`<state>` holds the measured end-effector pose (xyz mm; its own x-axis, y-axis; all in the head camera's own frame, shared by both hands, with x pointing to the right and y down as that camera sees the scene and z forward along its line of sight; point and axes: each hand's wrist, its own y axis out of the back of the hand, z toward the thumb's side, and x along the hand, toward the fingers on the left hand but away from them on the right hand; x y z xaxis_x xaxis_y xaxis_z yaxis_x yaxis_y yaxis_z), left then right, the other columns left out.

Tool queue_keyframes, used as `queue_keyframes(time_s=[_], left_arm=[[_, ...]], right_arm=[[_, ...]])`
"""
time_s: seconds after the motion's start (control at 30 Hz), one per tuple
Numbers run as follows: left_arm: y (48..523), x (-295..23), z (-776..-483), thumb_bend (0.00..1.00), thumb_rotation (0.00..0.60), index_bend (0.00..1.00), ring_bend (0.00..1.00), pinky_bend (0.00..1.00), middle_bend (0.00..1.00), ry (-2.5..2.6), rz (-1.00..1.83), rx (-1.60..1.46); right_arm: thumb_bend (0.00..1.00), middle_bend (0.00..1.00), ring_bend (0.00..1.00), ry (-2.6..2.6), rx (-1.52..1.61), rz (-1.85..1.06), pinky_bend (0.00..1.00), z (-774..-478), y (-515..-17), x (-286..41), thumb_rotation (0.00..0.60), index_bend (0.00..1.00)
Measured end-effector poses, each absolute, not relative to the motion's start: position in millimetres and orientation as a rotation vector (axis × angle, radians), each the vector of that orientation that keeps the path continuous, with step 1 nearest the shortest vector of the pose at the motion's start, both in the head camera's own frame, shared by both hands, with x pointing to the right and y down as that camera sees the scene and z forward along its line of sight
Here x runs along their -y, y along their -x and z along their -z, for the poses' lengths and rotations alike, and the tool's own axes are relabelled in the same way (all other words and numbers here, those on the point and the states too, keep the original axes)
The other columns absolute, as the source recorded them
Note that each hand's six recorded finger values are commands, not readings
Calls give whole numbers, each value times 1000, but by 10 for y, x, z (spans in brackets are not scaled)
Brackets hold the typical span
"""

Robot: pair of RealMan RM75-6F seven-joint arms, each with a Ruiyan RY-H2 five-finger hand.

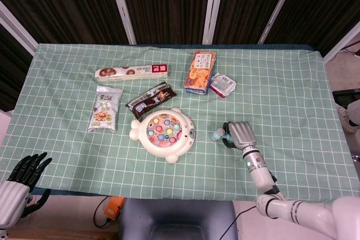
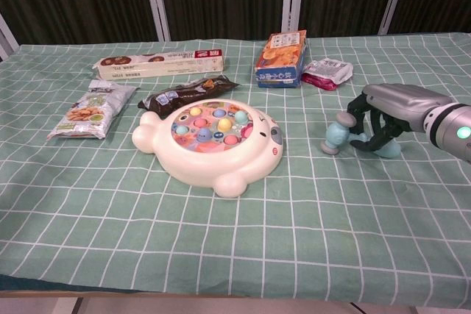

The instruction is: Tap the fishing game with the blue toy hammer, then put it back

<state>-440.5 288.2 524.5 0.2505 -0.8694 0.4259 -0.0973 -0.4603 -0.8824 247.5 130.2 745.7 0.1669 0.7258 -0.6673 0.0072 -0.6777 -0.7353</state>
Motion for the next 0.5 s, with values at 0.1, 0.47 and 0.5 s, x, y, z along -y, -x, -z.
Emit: queue_keyframes(time_s=[0.1,0.47,0.5], left_arm=[[4405,-2882,-5246,388,600,0,20,92,12,1761,1281,-892],[4409,-2876,-5245,388,600,0,20,92,12,1764,1280,-894],[4410,-2875,-5244,388,600,0,20,92,12,1765,1280,-895]], right_arm=[[568,643,677,1849,683,-1564,763,-7463,-2471,-1305,600,958],[567,702,748,1832,701,-1540,850,-7506,-2436,-1315,600,1000],[565,708,758,1829,697,-1539,863,-7513,-2436,-1319,600,1000]])
